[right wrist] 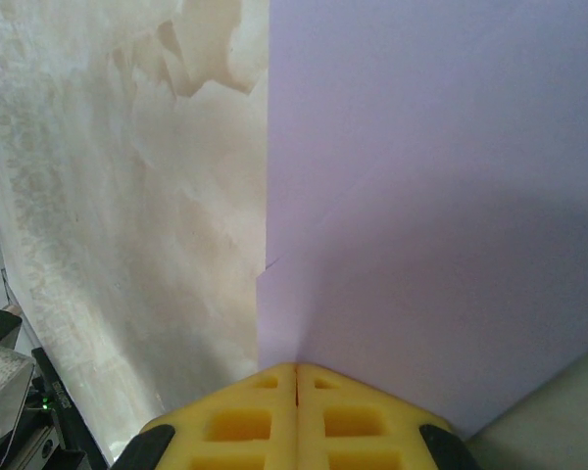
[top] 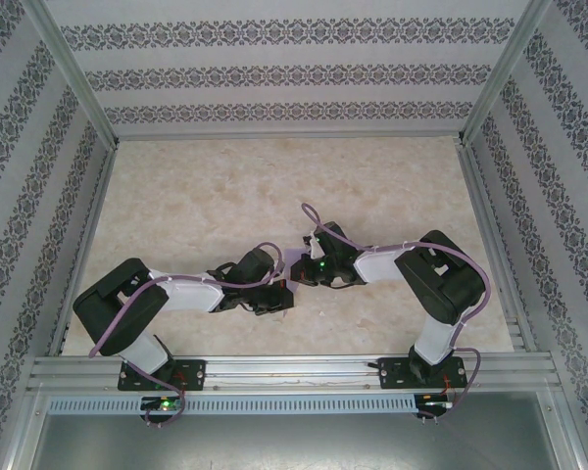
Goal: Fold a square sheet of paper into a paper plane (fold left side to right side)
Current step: Fold the wing for the fifth time at the center of the table.
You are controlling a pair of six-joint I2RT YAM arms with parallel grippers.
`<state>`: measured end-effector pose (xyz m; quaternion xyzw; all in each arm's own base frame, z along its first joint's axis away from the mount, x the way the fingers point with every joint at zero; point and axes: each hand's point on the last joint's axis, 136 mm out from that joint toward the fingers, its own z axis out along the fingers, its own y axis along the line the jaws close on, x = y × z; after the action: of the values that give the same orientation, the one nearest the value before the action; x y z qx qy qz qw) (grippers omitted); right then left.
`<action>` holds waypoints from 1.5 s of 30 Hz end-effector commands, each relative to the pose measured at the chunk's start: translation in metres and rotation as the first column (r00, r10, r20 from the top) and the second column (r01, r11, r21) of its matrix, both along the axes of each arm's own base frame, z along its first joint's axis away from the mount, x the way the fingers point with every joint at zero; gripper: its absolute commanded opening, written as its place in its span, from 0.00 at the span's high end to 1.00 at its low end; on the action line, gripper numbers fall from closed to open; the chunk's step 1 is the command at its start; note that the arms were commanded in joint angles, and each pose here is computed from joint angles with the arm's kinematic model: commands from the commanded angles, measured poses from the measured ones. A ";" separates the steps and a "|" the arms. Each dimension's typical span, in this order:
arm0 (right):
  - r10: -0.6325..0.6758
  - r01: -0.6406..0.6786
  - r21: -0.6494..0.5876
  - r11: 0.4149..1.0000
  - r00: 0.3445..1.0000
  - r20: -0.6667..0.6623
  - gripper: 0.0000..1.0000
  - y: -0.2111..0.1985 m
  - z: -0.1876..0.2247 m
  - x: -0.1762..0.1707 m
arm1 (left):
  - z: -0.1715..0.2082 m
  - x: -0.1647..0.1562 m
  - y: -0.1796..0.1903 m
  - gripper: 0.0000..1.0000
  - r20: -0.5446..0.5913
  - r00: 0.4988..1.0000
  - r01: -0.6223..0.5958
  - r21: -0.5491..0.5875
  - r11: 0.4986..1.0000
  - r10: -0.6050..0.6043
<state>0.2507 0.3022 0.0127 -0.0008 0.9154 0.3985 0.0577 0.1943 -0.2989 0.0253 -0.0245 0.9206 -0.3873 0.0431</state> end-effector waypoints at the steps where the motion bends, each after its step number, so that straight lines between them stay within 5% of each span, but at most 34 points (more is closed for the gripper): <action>1: -0.053 0.022 -0.254 0.967 0.992 -0.117 1.00 -0.045 -0.065 -0.026 | -0.003 0.001 0.008 0.95 -0.002 1.000 -0.025 0.021 0.999 0.025; 45: -0.050 0.010 -0.274 0.962 0.989 -0.140 1.00 -0.048 -0.072 -0.029 | -0.013 -0.016 0.023 0.96 -0.030 0.999 -0.014 0.043 0.999 0.016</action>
<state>0.2510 0.3041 0.0116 -0.0021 0.9164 0.3970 0.0502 0.1863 -0.2866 0.0189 -0.0294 0.9239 -0.3785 0.0465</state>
